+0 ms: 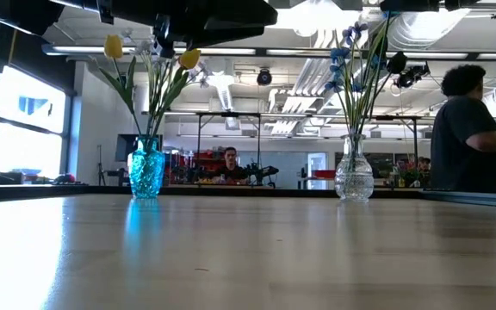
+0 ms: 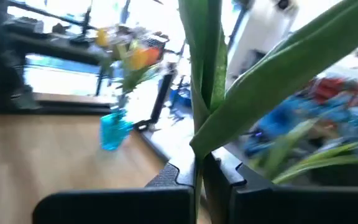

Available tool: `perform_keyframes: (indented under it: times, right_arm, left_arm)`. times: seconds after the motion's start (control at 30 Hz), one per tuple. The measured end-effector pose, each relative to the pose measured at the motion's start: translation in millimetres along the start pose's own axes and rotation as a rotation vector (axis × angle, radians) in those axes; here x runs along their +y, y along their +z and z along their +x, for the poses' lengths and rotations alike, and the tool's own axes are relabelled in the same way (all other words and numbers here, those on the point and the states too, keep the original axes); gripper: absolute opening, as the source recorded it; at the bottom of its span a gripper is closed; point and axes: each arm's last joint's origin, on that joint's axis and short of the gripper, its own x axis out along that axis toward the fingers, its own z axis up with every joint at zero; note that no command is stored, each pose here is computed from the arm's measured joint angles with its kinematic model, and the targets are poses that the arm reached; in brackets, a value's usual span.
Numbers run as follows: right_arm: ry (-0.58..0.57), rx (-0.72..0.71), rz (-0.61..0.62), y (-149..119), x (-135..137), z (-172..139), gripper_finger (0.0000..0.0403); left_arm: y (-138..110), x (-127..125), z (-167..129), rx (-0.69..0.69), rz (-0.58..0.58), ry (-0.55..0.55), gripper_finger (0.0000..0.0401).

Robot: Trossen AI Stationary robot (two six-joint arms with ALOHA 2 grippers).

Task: Sort flowers into vase by color
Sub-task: Put the black flower into the transparent vase

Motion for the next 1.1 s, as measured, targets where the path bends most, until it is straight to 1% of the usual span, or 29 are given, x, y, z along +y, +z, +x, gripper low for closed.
perform_keyframes:
  times: [0.07, 0.13, 0.23, 0.3, 0.47, 0.67, 0.83, 1.1]
  right_arm:
    - [-0.023, -0.018, -0.012, 3.0, -13.4, 1.9, 0.0001]
    - [-0.012, -0.05, -0.005, 4.5, -23.7, 5.5, 0.0001]
    - [0.02, -0.101, 0.0, 3.1, -33.1, 12.9, 0.0001]
    - [-0.001, -0.102, -0.008, 0.0, -37.5, 19.8, 0.0001]
    - [-0.041, -0.072, -0.05, -8.0, -43.9, 38.5, 0.0001]
    - [-0.047, -0.003, -0.02, -21.5, -48.6, 58.5, 0.0001]
    - [-0.06, 0.07, 0.02, -33.4, -52.1, 71.0, 0.0001]
    - [-0.093, 0.166, 0.132, -49.1, -59.5, 83.8, 0.0001]
  left_arm:
    - [-0.9, -0.2, 0.2, 0.005, 0.008, -0.007, 0.0117]
    - [-1.1, -0.3, 0.2, 0.006, 0.011, -0.012, 0.0117]
    - [-1.1, -0.2, 0.3, 0.006, 0.011, -0.011, 0.0117]
    - [-1.4, -0.3, 0.3, 0.008, 0.013, -0.012, 0.0117]
    - [-1.4, -0.3, 0.3, 0.008, 0.013, -0.012, 0.0117]
    - [-1.4, -0.3, 0.3, 0.008, 0.013, -0.012, 0.0117]
    - [-1.4, -0.3, 0.3, 0.008, 0.012, -0.012, 0.0117]
    - [-1.5, -0.3, 0.3, 0.008, 0.012, -0.012, 0.0117]
